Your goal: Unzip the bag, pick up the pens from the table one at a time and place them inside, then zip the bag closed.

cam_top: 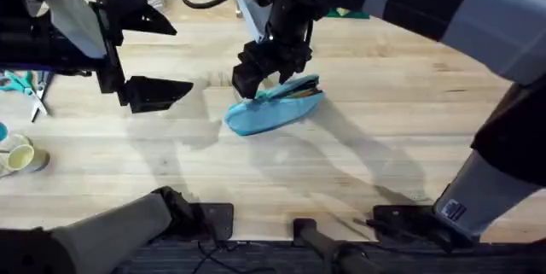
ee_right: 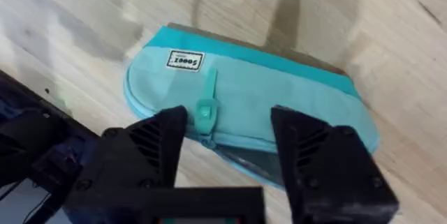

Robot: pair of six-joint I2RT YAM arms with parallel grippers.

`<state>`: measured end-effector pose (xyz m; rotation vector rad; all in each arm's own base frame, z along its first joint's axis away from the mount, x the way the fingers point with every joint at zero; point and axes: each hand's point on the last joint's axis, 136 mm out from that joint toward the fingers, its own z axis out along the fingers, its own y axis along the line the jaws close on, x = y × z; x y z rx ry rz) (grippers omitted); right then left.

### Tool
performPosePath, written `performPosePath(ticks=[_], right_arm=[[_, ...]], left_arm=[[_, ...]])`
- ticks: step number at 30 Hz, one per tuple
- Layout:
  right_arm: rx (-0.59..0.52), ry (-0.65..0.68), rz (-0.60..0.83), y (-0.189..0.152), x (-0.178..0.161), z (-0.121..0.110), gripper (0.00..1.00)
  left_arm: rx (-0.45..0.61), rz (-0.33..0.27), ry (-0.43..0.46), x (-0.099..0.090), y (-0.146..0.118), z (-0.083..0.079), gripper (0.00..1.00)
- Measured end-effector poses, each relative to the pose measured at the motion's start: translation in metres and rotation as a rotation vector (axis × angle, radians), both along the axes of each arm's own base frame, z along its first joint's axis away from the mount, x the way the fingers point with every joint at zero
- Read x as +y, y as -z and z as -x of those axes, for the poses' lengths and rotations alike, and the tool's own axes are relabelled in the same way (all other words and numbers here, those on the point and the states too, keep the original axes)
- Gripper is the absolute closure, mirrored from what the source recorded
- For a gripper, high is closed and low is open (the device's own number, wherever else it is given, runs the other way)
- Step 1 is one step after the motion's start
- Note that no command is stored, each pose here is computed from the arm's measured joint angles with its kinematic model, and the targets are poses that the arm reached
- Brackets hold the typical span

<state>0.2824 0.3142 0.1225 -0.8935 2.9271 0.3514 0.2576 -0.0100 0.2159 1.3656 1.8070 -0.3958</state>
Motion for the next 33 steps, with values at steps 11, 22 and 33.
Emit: performPosePath(ticks=[11, 22, 33], right_arm=[[0.005, -0.005, 0.006, 0.0, 0.002, 0.004, 0.382], [-0.005, -0.043, 0.015, 0.001, 0.011, 0.015, 0.499], [-0.004, -0.039, 0.014, 0.001, 0.011, 0.015, 0.958]], left_arm=[[0.0, 0.0, 0.0, 0.0, 0.0, 0.0, 0.007], [0.0, 0.0, 0.0, 0.0, 0.0, 0.0, 0.008], [0.0, 0.0, 0.0, 0.0, 0.0, 0.0, 0.007]])
